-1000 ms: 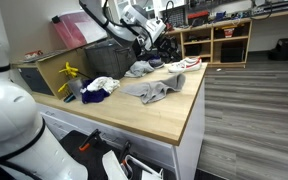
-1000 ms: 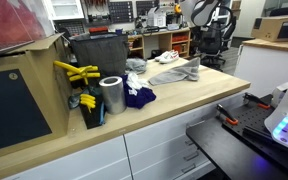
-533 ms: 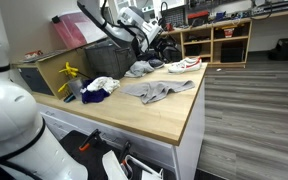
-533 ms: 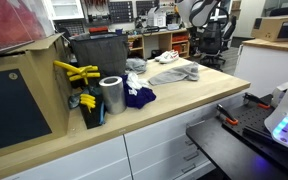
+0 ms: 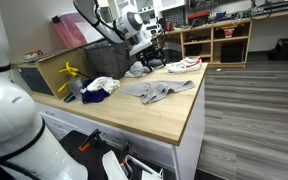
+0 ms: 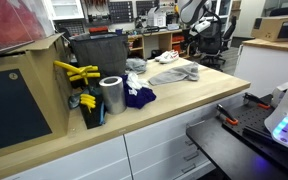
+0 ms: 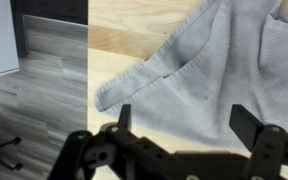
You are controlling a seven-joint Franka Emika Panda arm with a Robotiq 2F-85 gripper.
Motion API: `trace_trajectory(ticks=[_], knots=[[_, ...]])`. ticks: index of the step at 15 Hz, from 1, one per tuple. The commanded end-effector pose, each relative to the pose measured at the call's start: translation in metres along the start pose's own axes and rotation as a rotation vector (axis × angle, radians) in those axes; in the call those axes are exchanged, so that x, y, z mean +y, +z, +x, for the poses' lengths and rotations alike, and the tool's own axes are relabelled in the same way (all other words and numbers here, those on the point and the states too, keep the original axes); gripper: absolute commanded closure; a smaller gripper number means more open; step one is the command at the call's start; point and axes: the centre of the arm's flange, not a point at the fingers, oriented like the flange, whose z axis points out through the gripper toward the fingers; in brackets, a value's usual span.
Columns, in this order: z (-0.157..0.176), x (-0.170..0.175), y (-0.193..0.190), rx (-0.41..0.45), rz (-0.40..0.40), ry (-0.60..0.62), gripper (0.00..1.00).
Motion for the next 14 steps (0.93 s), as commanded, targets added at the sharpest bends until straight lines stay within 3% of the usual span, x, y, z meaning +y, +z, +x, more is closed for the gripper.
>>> trace_trajectory(ticks=[1, 3, 11, 14], knots=[[-0.018, 0.001, 0.000, -0.040, 0.112, 0.115, 0.25], [-0.026, -0.006, 0.010, -0.070, 0.167, 0.182, 0.34], [-0.053, -0.031, 0.049, -0.162, 0.271, 0.272, 0.96], [-0.058, -0.037, 0.060, -0.179, 0.276, 0.271, 1.00]])
